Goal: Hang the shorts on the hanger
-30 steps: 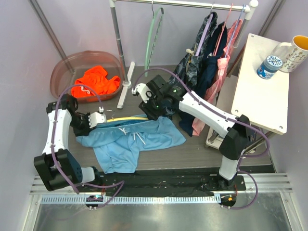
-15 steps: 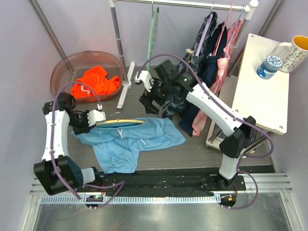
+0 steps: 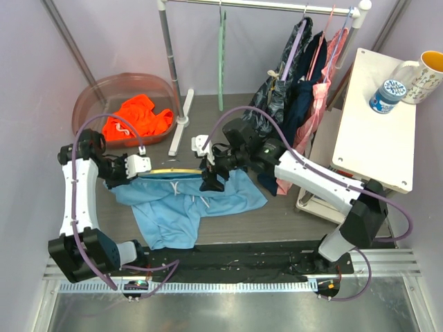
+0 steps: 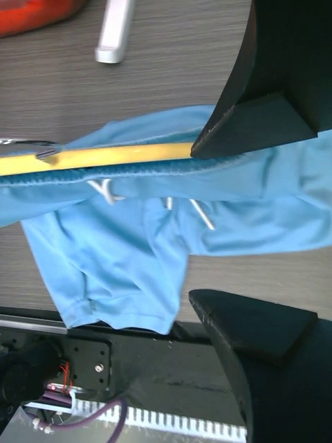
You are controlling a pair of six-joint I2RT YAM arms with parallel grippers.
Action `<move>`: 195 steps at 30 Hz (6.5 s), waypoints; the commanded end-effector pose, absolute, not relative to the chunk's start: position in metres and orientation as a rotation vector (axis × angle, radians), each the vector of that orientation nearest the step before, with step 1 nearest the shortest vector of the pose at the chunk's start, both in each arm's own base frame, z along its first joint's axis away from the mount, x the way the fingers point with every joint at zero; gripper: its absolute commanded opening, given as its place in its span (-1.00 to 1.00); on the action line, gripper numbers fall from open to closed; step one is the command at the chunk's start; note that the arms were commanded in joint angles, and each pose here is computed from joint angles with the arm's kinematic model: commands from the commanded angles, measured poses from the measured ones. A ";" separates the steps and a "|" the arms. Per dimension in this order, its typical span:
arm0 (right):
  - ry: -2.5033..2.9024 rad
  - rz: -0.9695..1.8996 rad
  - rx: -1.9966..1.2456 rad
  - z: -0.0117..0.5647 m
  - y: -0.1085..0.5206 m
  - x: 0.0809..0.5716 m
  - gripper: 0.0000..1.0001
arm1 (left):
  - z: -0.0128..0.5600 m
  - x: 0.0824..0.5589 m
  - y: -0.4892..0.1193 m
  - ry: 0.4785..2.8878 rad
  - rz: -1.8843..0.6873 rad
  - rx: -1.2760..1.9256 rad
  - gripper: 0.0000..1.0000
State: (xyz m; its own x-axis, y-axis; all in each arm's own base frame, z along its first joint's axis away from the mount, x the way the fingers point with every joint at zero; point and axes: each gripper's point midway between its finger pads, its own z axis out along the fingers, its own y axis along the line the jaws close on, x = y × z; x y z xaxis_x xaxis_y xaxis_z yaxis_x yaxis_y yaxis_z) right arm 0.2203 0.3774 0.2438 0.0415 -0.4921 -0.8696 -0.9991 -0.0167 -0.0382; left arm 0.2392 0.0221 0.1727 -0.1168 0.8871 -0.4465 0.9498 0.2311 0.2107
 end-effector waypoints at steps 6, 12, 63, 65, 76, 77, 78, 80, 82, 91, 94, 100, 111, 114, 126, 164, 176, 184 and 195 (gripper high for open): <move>1.259 0.956 -1.556 0.252 0.435 0.242 0.35 | 0.186 0.200 -0.011 1.949 -0.391 1.696 -1.00; 1.306 0.927 -1.570 0.233 0.444 0.250 -0.10 | 0.193 0.201 -0.020 1.914 -0.430 1.668 -1.00; 2.226 0.560 -0.283 0.354 0.191 0.260 -0.99 | 0.328 0.221 -0.110 1.528 -0.576 1.148 0.65; 2.223 0.531 -0.204 0.355 0.187 0.268 -0.99 | 0.325 0.220 -0.110 1.528 -0.579 1.148 0.65; 2.111 0.477 -0.035 0.393 0.185 0.307 -0.99 | 0.317 0.216 -0.112 1.540 -0.585 1.153 0.66; 2.083 0.503 -0.041 0.405 0.188 0.308 -0.99 | 0.317 0.215 -0.112 1.540 -0.587 1.153 0.66; 2.075 0.513 -0.041 0.409 0.190 0.311 -0.99 | 0.316 0.215 -0.113 1.542 -0.588 1.154 0.66; 2.056 0.534 -0.030 0.418 0.196 0.317 -0.99 | 0.316 0.215 -0.112 1.544 -0.583 1.154 0.66; 2.025 0.541 -0.018 0.429 0.197 0.322 -0.99 | 0.316 0.214 -0.112 1.539 -0.575 1.159 0.66; 1.890 0.453 0.029 0.473 0.194 0.359 -0.99 | 0.313 0.210 -0.112 1.538 -0.561 1.174 0.66; 1.859 0.419 0.013 0.480 0.192 0.368 -0.99 | 0.310 0.209 -0.111 1.537 -0.544 1.189 0.66; 1.822 0.416 -0.033 0.490 0.190 0.389 -0.98 | 0.304 0.205 -0.111 1.538 -0.553 1.193 0.67; 1.597 0.498 -0.077 0.542 0.195 0.416 -0.99 | 0.291 0.195 -0.112 1.533 -0.545 1.215 0.66; 1.551 0.489 -0.056 0.551 0.195 0.425 -0.99 | 0.288 0.193 -0.113 1.530 -0.548 1.221 0.67; 1.458 0.468 0.036 0.556 0.193 0.475 -0.98 | 0.279 0.192 -0.114 1.525 -0.560 1.237 0.67; 1.483 0.570 0.223 0.520 0.185 0.528 -0.99 | 0.265 0.179 -0.111 1.540 -0.534 1.283 0.67; 1.588 0.653 0.172 0.495 0.203 0.521 -0.39 | 0.263 0.177 -0.109 1.559 -0.517 1.282 0.68; 1.525 0.673 0.137 0.534 0.193 0.485 0.46 | 0.278 0.194 -0.113 1.685 -0.659 1.048 0.75; 1.476 0.620 0.076 0.564 0.172 0.434 0.90 | 0.312 0.215 -0.116 1.733 -0.772 0.745 1.00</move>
State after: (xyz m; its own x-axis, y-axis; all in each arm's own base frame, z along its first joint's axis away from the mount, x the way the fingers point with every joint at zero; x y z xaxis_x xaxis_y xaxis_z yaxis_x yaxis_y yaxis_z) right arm 0.4646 0.1859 0.5232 -0.1322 0.4393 -0.8886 -0.2944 0.8386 0.4584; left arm 0.2032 -0.1136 0.2812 -0.2560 0.2201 -0.9413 0.8270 0.5540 -0.0954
